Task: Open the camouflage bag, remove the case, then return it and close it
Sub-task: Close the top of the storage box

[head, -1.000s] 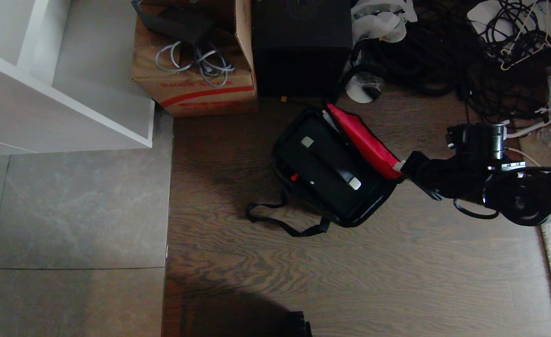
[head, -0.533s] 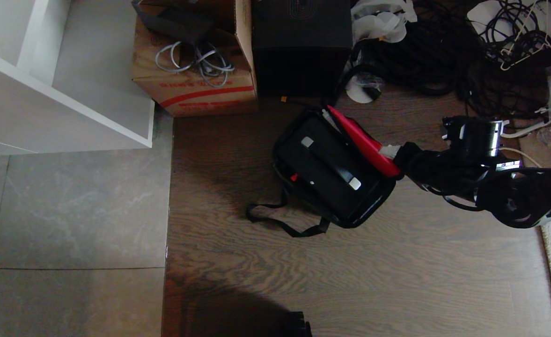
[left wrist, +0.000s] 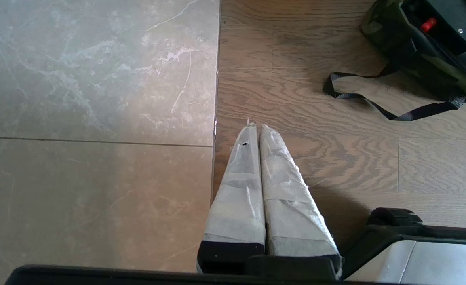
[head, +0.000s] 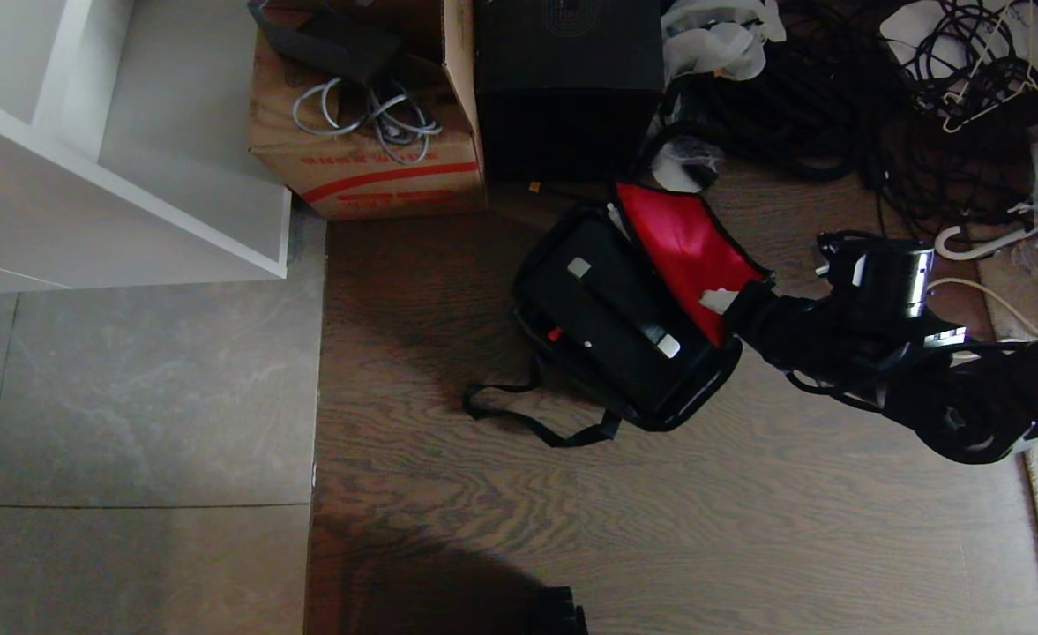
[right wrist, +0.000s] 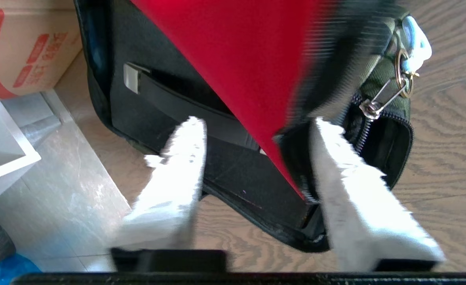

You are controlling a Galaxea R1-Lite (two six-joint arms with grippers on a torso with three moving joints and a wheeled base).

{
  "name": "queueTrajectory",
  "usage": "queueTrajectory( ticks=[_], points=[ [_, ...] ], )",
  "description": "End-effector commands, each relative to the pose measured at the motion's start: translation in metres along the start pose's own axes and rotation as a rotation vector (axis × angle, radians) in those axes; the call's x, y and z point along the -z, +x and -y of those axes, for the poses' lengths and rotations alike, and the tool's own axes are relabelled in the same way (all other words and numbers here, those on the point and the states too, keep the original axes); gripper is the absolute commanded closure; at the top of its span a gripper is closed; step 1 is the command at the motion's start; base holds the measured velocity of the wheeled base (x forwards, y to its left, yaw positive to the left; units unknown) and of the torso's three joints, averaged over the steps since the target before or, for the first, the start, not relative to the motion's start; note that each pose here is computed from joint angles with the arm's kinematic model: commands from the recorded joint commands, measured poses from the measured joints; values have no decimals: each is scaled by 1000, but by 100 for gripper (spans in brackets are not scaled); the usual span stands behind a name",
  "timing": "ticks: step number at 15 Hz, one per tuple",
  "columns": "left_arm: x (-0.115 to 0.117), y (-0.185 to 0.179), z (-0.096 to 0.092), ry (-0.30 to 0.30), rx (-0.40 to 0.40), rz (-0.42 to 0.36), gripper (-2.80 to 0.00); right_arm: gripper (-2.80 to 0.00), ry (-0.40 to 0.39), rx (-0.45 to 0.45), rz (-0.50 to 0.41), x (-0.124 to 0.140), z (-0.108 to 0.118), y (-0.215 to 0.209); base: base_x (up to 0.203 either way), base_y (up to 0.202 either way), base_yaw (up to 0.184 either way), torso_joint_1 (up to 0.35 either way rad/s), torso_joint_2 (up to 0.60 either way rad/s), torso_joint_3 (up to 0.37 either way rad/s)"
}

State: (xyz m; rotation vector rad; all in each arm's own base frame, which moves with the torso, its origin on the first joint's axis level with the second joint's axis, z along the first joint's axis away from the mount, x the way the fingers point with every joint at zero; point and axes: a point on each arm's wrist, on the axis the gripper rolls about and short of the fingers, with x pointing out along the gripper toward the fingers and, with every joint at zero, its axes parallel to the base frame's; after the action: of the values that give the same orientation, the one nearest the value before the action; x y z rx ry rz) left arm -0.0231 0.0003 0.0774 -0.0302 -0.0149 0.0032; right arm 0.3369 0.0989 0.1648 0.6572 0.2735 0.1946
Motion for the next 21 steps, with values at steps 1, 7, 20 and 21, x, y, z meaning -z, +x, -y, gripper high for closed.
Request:
queueTrajectory(
  ticks=[1, 7, 20, 21],
  points=[
    [0, 0, 0, -1, -1, 0, 0, 0, 1, -1, -3, 2, 0, 1, 0, 0, 0, 0, 0, 0],
    [0, 0, 0, -1, -1, 0, 0, 0, -10, 9, -32, 9, 1, 0, 0, 0, 0, 0, 0, 0],
    [0, 0, 0, -1, -1, 0, 0, 0, -79, 15, -175, 61, -10, -14, 0, 0, 0, 0, 0, 0],
    [0, 0, 0, -1, -1, -1, 0, 0, -68, 29, -137, 48, -6, -10, 0, 0, 0, 0, 0, 0]
  ],
)
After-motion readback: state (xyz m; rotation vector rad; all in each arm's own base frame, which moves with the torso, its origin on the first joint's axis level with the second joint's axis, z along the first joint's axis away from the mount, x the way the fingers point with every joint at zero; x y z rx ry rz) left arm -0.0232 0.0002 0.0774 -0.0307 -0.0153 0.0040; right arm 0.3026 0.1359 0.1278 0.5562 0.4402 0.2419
